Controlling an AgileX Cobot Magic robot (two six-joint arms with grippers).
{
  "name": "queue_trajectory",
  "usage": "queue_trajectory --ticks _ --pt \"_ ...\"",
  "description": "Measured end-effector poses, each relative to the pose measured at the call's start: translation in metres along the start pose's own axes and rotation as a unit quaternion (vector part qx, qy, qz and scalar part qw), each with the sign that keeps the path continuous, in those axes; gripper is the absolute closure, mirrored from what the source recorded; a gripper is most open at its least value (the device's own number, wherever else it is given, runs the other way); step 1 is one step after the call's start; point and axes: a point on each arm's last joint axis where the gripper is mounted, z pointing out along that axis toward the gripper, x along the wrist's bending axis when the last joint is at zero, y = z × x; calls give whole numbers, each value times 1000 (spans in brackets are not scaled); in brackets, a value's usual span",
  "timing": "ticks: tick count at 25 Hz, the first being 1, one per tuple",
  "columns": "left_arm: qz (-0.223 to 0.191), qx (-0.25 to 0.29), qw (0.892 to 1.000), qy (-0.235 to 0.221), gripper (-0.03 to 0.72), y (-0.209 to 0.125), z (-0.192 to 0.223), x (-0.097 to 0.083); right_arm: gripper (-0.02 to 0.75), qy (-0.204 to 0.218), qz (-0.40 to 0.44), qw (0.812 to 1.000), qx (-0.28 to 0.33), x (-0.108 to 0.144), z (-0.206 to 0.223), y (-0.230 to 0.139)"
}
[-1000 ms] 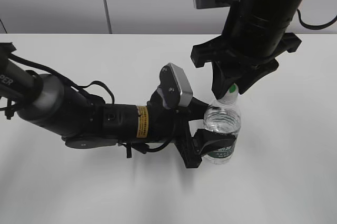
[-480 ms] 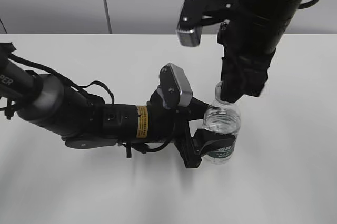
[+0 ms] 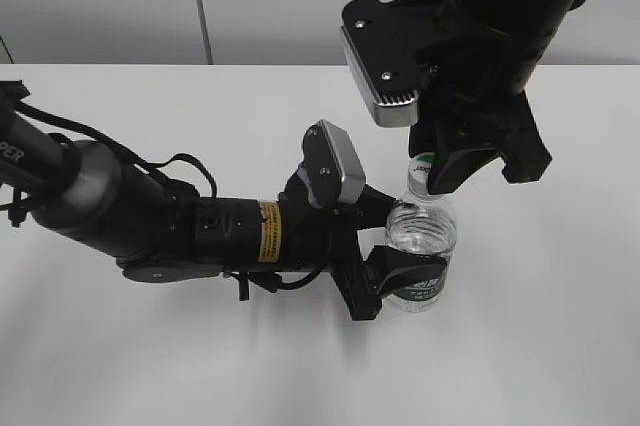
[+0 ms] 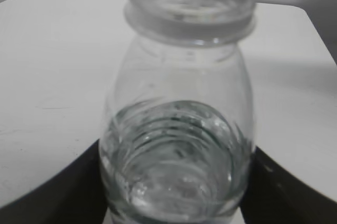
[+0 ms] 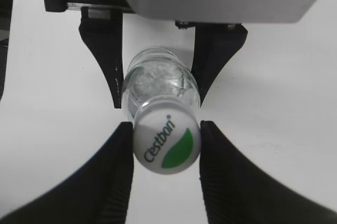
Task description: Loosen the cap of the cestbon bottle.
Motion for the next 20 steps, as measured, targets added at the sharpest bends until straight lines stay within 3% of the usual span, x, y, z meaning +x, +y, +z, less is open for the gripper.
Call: queue_trajectory --ticks 9,15,20 --pt "1 -1 1000 -1 165 0 0 0 437 -3 -1 1000 -2 1 -2 0" --pt "-2 -1 1000 2 170 0 0 0 437 -36 4 999 -33 2 -15 6" --pt "-2 -1 1000 2 170 0 0 0 437 -38 11 998 -39 2 -16 7"
